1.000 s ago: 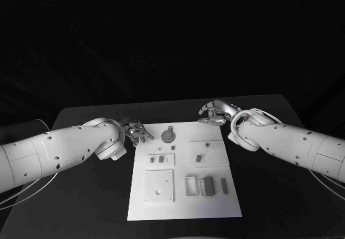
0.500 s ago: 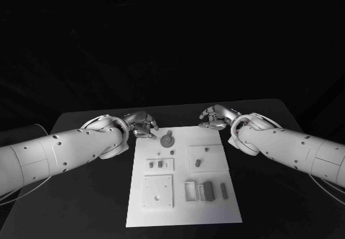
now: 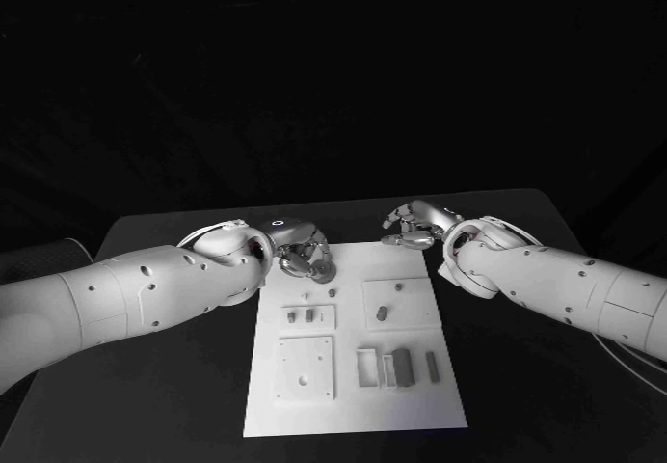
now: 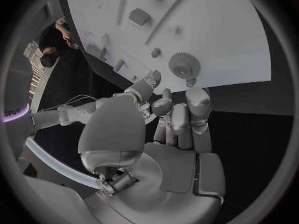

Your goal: Assemble the parts on the task board

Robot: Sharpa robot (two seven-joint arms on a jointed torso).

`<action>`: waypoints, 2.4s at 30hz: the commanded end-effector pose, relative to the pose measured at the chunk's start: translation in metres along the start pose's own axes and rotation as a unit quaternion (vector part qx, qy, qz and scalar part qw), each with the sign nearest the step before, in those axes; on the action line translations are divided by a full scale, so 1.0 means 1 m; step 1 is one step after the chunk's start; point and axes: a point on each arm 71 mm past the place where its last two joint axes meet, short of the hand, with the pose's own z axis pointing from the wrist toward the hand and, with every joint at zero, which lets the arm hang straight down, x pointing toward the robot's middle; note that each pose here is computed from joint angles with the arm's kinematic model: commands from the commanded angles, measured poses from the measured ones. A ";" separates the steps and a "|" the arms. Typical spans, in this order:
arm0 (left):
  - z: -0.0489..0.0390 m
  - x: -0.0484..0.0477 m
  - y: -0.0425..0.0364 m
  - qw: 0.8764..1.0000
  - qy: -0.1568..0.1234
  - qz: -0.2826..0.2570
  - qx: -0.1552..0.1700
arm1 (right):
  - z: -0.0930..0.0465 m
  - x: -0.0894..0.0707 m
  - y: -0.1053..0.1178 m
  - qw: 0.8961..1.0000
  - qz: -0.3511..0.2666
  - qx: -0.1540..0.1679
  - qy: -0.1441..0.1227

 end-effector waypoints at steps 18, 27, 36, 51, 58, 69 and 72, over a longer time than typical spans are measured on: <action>0.0096 0.0186 -0.0152 0.996 0.057 0.053 0.039 | 0.002 0.003 0.006 1.000 0.002 -0.011 0.002; 0.0097 0.0259 -0.0130 0.996 0.052 0.064 0.043 | 0.002 0.003 0.006 1.000 0.002 -0.011 0.002; 0.0110 0.0328 -0.0155 0.996 0.055 0.060 0.046 | 0.001 0.003 0.005 1.000 0.002 -0.011 0.001; 0.0104 0.0519 -0.0100 0.997 0.052 0.052 0.036 | 0.001 0.002 0.005 1.000 0.002 -0.011 0.001; 0.0104 0.0515 -0.0079 0.997 0.046 0.053 0.032 | 0.001 0.002 0.005 1.000 0.002 -0.011 -0.001; 0.0108 0.0516 -0.0103 0.997 0.045 0.048 0.036 | 0.001 0.003 0.006 1.000 0.002 -0.012 0.000; 0.0107 0.0521 -0.0120 0.997 0.047 0.047 0.039 | 0.001 0.003 0.007 1.000 0.002 -0.012 0.001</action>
